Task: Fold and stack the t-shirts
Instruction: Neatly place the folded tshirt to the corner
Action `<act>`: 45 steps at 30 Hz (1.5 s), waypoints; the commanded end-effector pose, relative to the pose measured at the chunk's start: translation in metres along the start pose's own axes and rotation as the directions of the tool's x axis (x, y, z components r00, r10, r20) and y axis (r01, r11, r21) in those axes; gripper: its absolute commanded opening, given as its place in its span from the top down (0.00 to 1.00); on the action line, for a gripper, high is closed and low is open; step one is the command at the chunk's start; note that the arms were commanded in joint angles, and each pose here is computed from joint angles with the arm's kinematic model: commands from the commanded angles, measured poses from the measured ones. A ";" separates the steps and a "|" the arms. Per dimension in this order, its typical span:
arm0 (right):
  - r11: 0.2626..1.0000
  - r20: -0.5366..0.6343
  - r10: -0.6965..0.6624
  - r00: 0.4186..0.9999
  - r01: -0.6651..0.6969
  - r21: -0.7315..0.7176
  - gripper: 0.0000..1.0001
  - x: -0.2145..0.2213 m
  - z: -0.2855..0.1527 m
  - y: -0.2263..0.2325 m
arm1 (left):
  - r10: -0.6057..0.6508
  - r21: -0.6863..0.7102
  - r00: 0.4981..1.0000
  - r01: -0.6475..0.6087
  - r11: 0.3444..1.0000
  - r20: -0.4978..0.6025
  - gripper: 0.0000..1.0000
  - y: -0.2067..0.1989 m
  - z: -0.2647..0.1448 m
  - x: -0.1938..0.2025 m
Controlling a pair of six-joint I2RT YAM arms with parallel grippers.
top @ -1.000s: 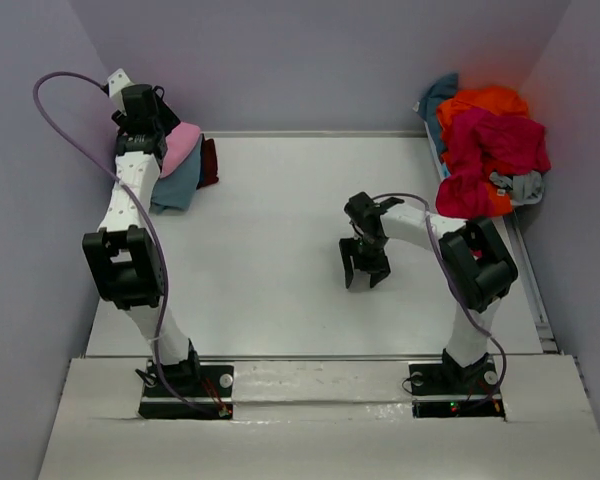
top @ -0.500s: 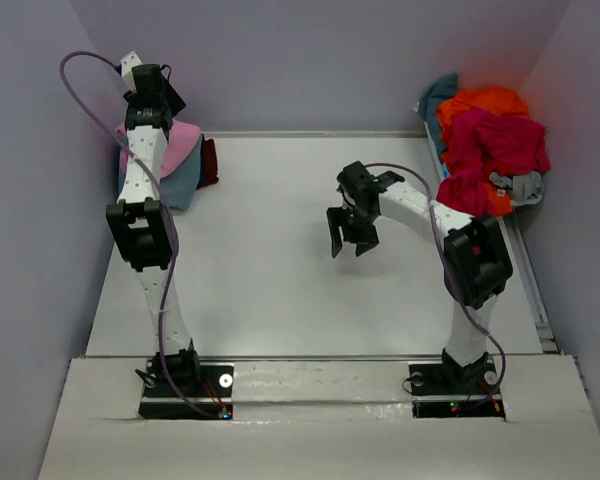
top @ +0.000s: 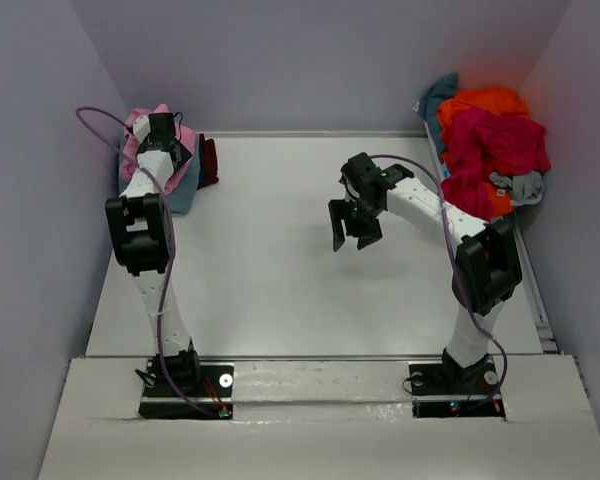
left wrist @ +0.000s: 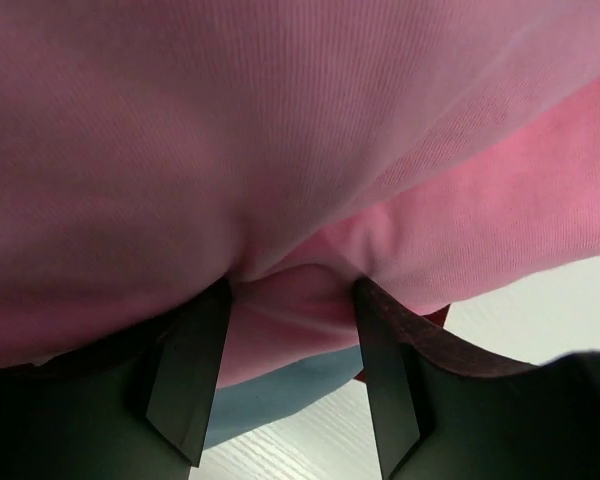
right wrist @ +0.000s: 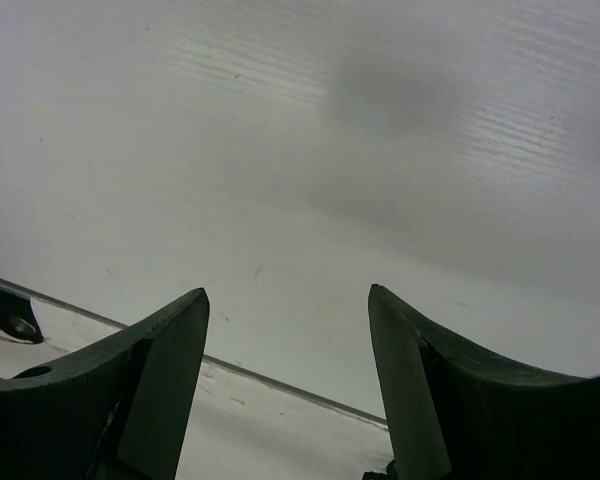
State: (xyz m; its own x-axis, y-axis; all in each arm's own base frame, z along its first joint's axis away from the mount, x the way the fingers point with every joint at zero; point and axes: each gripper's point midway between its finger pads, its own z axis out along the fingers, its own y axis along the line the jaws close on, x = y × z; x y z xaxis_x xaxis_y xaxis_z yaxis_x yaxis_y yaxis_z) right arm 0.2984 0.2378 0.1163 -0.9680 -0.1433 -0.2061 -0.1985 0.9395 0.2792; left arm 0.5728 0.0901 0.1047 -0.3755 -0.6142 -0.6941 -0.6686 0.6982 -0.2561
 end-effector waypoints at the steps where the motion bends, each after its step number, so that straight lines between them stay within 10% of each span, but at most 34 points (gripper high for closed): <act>1: 0.999 0.050 -0.034 0.998 0.035 -0.019 0.29 -0.004 -0.021 0.009 | -0.096 -0.094 0.995 0.099 0.991 0.035 0.34 0.033 -0.034 -0.015; 19: 0.999 0.039 -0.028 0.999 0.029 -0.027 0.29 0.004 -0.020 0.008 | -0.094 0.079 0.940 0.072 0.994 0.328 0.34 -0.006 -0.106 -0.118; 33: 1.000 0.005 0.007 1.000 -0.007 -0.025 0.29 0.021 -0.019 0.003 | -0.102 -0.198 0.983 0.131 0.971 0.153 0.32 0.030 -0.015 -0.075; 45: 0.999 -0.016 0.012 1.000 -0.013 -0.053 0.29 0.034 -0.008 0.002 | -0.147 -0.299 0.985 0.167 0.939 0.087 0.28 0.076 -0.019 -0.036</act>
State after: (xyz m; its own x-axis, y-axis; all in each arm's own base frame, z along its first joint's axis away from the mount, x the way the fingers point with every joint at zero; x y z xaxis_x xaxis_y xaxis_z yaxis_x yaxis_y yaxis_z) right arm 0.2664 0.2244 0.1048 -0.9813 -0.1312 -0.1408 -0.1673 0.9433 0.2869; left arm 0.5603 0.1531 0.1143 -0.2111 -0.6723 -0.7096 -0.8439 0.4916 -0.2147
